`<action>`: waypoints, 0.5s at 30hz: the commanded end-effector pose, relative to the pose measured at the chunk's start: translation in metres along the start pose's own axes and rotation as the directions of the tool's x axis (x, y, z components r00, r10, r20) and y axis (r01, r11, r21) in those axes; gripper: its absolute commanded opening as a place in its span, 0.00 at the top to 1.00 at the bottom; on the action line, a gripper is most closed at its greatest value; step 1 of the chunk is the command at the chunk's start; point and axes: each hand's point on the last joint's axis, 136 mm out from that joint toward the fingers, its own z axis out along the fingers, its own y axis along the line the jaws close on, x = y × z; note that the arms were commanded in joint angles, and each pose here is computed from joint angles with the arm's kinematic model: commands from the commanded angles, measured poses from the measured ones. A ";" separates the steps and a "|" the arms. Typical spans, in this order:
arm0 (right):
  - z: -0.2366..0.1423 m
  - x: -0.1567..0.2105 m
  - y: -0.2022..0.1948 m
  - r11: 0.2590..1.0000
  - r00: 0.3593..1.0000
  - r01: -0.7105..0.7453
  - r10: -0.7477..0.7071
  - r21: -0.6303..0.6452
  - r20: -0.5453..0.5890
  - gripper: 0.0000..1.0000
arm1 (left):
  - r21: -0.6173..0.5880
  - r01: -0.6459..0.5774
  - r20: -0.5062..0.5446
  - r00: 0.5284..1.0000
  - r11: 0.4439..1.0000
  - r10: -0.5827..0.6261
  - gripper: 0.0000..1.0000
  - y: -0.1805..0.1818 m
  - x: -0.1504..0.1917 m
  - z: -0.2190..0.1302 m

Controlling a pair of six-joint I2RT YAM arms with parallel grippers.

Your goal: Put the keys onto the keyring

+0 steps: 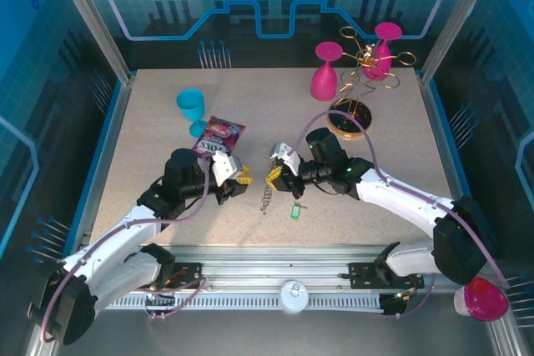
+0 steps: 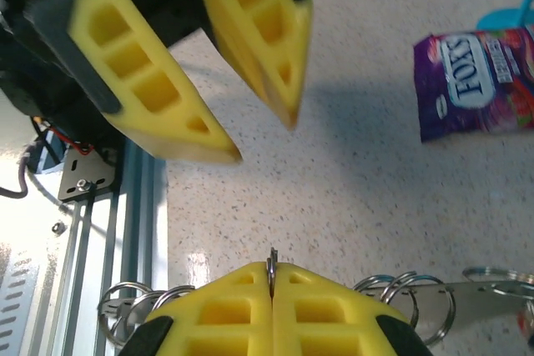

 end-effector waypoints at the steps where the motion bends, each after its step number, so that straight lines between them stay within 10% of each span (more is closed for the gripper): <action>1: -0.004 -0.020 0.013 0.987 0.985 0.151 -0.147 -0.050 0.087 1.00 | 0.076 -0.038 0.043 0.998 0.996 0.035 0.78 -0.011 -0.009 0.005; 15: 0.001 -0.029 0.032 0.973 0.972 0.217 -0.208 -0.084 0.106 1.00 | 0.225 -0.006 0.085 0.996 0.974 -0.013 0.74 -0.039 -0.008 0.007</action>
